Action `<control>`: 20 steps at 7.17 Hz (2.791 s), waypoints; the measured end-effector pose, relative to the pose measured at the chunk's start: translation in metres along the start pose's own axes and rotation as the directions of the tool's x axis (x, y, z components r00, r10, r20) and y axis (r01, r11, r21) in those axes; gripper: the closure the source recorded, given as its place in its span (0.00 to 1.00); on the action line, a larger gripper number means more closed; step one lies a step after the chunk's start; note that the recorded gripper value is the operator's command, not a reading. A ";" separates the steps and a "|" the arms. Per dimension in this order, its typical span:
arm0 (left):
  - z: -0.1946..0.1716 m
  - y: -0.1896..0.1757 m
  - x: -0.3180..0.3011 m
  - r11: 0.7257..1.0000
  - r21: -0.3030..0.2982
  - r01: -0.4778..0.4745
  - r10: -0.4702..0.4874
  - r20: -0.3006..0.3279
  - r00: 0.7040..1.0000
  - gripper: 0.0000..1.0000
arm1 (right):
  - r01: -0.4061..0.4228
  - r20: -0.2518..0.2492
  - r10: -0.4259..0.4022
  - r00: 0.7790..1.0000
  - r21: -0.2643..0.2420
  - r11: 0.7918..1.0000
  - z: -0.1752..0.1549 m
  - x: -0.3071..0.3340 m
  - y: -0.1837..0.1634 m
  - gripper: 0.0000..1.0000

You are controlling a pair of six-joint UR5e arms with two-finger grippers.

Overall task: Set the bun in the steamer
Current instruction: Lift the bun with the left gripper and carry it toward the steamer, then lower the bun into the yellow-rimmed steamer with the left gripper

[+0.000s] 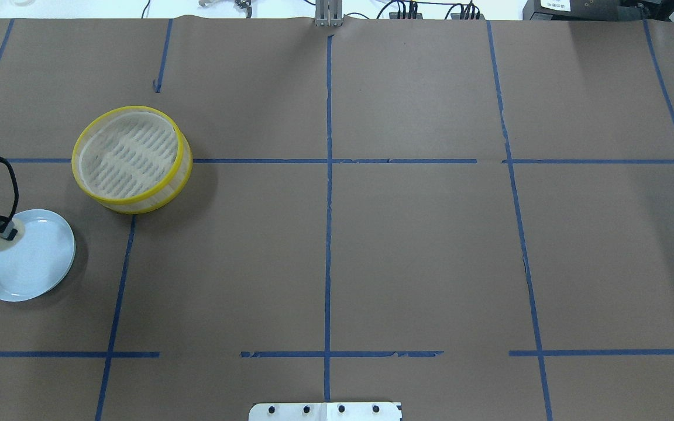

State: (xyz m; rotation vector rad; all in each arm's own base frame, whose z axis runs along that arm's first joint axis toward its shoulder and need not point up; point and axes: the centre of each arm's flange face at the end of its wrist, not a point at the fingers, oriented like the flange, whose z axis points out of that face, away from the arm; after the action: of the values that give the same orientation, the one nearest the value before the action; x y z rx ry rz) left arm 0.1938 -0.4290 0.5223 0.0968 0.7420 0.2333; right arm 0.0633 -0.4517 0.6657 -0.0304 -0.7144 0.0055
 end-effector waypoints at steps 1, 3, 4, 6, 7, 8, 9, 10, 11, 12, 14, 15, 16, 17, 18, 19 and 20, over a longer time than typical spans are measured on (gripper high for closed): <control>-0.037 -0.028 0.000 1.000 0.012 0.017 -0.017 0.026 1.000 0.71 | 0.000 0.000 0.000 1.000 0.000 1.000 0.000 0.000 0.000 0.00; -0.105 -0.100 0.029 0.998 0.016 0.064 -0.065 0.065 0.996 0.73 | 0.000 0.000 0.000 1.000 0.000 1.000 0.000 0.000 0.000 0.00; -0.127 -0.129 0.048 0.997 0.010 0.077 -0.077 0.071 0.994 0.73 | 0.000 0.000 0.000 1.000 0.000 1.000 0.000 0.000 0.000 0.00; -0.127 -0.167 0.073 0.998 0.007 0.069 -0.070 0.054 0.996 0.73 | 0.000 0.000 0.000 1.000 0.000 1.000 0.000 0.000 0.000 0.00; -0.110 -0.181 0.084 0.998 0.008 0.058 -0.058 0.036 0.998 0.73 | 0.000 0.000 0.000 1.000 0.000 1.000 0.000 0.000 0.000 0.00; -0.085 -0.193 0.090 0.998 0.018 0.054 -0.055 0.015 0.998 0.73 | 0.000 0.000 0.000 1.000 0.000 1.000 0.000 0.000 0.000 0.00; -0.061 -0.201 0.093 0.998 0.026 0.056 -0.056 -0.002 0.998 0.73 | 0.000 0.000 0.000 1.000 0.000 1.000 0.000 0.000 0.000 0.00; -0.038 -0.203 0.099 0.998 0.024 0.059 -0.059 -0.015 0.998 0.73 | 0.000 0.000 0.000 1.000 0.000 1.000 0.000 0.000 0.000 0.00; -0.015 -0.201 0.110 0.998 0.016 0.065 -0.065 -0.028 0.997 0.73 | 0.000 0.000 0.000 1.000 0.000 1.000 0.000 0.000 0.000 0.00; 0.004 -0.198 0.119 0.998 0.010 0.069 -0.069 -0.039 0.997 0.73 | 0.000 0.000 0.000 1.000 0.000 1.000 0.000 0.000 0.000 0.00; 0.025 -0.195 0.125 0.997 0.007 0.071 -0.070 -0.048 0.996 0.72 | 0.000 0.000 0.000 1.000 0.000 1.000 0.000 0.000 0.000 0.00; 0.030 -0.194 0.125 0.998 0.009 0.066 -0.066 -0.051 0.997 0.62 | 0.000 0.000 0.000 1.000 0.000 1.000 0.000 0.000 0.000 0.00; 0.034 -0.194 0.125 0.998 0.011 0.063 -0.062 -0.053 0.997 0.47 | 0.000 0.000 0.000 1.000 0.000 1.000 0.000 0.000 0.000 0.00; 0.036 -0.194 0.124 0.998 0.011 0.062 -0.061 -0.054 0.997 0.04 | 0.000 0.000 0.000 1.000 0.000 1.000 0.000 0.000 0.000 0.00; 0.037 -0.194 0.124 0.998 0.011 0.062 -0.061 -0.054 0.997 0.00 | 0.000 0.000 0.000 1.000 0.000 1.000 0.000 0.000 0.000 0.00; 0.036 -0.193 0.124 0.998 0.013 0.061 -0.060 -0.055 0.997 0.00 | 0.000 0.000 0.000 1.000 0.000 1.000 0.000 0.000 0.000 0.00; 0.035 -0.193 0.124 0.998 0.014 0.061 -0.060 -0.056 0.997 0.00 | 0.000 0.000 0.000 1.000 0.000 1.000 0.000 0.000 0.000 0.00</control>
State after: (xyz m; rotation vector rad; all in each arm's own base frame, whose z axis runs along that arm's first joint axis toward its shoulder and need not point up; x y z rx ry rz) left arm 0.3400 -0.5862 0.4338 0.0833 0.8007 0.1732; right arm 0.0632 -0.4517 0.6657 -0.0304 -0.7145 0.0055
